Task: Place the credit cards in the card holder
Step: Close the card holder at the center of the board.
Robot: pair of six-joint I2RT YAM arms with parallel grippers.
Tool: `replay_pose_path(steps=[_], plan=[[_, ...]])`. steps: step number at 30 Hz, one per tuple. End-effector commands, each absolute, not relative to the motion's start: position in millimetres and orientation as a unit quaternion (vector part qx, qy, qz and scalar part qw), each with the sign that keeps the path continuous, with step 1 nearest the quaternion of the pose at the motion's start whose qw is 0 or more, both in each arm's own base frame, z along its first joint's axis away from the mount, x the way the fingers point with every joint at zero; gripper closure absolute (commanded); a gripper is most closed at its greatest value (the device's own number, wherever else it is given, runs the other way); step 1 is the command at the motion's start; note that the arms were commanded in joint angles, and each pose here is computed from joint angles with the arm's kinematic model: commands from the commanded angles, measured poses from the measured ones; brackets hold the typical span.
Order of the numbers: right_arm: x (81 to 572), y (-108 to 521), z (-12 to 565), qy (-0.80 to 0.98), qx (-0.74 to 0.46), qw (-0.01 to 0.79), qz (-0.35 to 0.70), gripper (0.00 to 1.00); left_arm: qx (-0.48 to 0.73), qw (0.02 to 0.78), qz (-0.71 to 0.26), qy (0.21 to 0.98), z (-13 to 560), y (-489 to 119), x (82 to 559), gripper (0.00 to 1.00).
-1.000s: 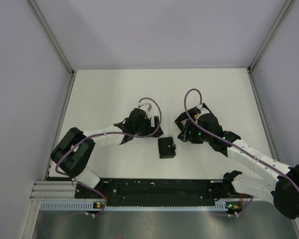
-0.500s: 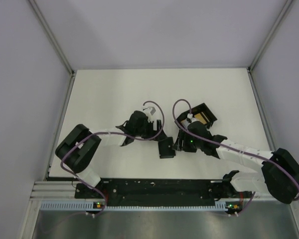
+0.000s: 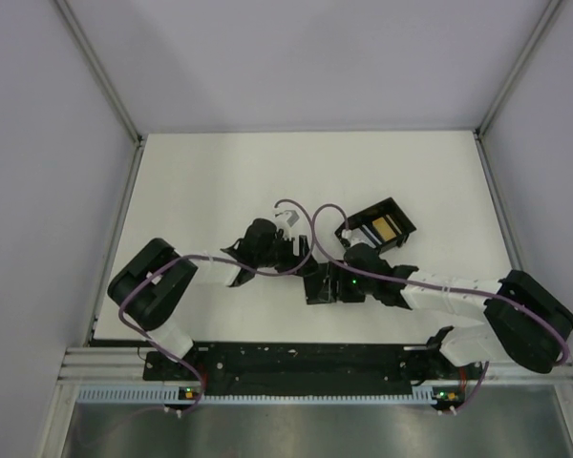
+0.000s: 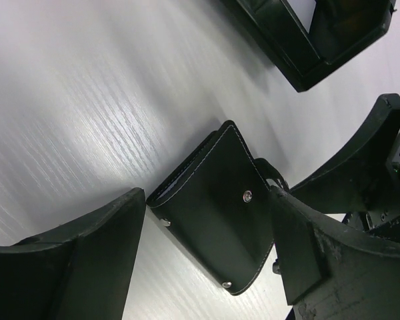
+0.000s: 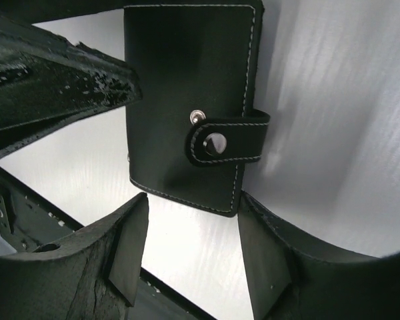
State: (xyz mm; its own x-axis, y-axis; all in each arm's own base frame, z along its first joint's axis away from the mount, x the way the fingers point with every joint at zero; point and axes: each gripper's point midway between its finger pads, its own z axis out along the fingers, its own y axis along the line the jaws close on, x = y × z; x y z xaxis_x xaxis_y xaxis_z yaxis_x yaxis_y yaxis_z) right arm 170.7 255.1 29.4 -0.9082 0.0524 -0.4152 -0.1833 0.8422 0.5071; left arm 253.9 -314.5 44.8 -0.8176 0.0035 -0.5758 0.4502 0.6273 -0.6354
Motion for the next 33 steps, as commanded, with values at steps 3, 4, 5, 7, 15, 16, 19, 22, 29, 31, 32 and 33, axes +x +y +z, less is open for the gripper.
replay_pose_path(steps=[3, 4, 5, 7, 15, 16, 19, 22, 29, 31, 32, 33], plan=[[163, 277, 35, 0.928, -0.048, 0.220, 0.298, 0.45, 0.126, 0.242, -0.419, 0.866, 32, -306, 226, 0.22], [162, 279, 35, 0.928, -0.049, 0.219, 0.297, 0.45, 0.126, 0.241, -0.417, 0.867, 30, -304, 224, 0.23], [161, 280, 35, 0.928, -0.051, 0.219, 0.297, 0.45, 0.125, 0.238, -0.416, 0.869, 28, -302, 221, 0.23], [159, 285, 37, 0.926, -0.062, 0.221, 0.298, 0.45, 0.122, 0.238, -0.414, 0.870, 28, -299, 219, 0.24], [155, 266, 57, 0.922, -0.063, 0.259, 0.281, 0.44, 0.092, 0.282, -0.334, 0.895, 36, -271, 235, 0.19], [154, 264, 63, 0.917, -0.062, 0.268, 0.289, 0.43, 0.091, 0.290, -0.335, 0.892, 42, -270, 235, 0.18], [153, 252, 73, 0.908, -0.049, 0.291, 0.298, 0.43, 0.090, 0.303, -0.330, 0.890, 52, -265, 234, 0.19], [160, 235, 80, 0.901, -0.018, 0.324, 0.288, 0.48, 0.100, 0.302, -0.332, 0.888, 57, -261, 227, 0.25], [179, 225, 80, 0.906, 0.014, 0.337, 0.256, 0.68, 0.130, 0.269, -0.362, 0.883, 55, -274, 200, 0.44], [183, 227, 80, 0.909, 0.008, 0.332, 0.253, 0.70, 0.131, 0.264, -0.372, 0.880, 56, -280, 196, 0.49], [186, 230, 82, 0.909, 0.005, 0.331, 0.254, 0.71, 0.132, 0.261, -0.375, 0.880, 56, -282, 194, 0.54], [188, 231, 82, 0.910, 0.003, 0.329, 0.253, 0.71, 0.132, 0.261, -0.379, 0.878, 57, -285, 194, 0.59]])
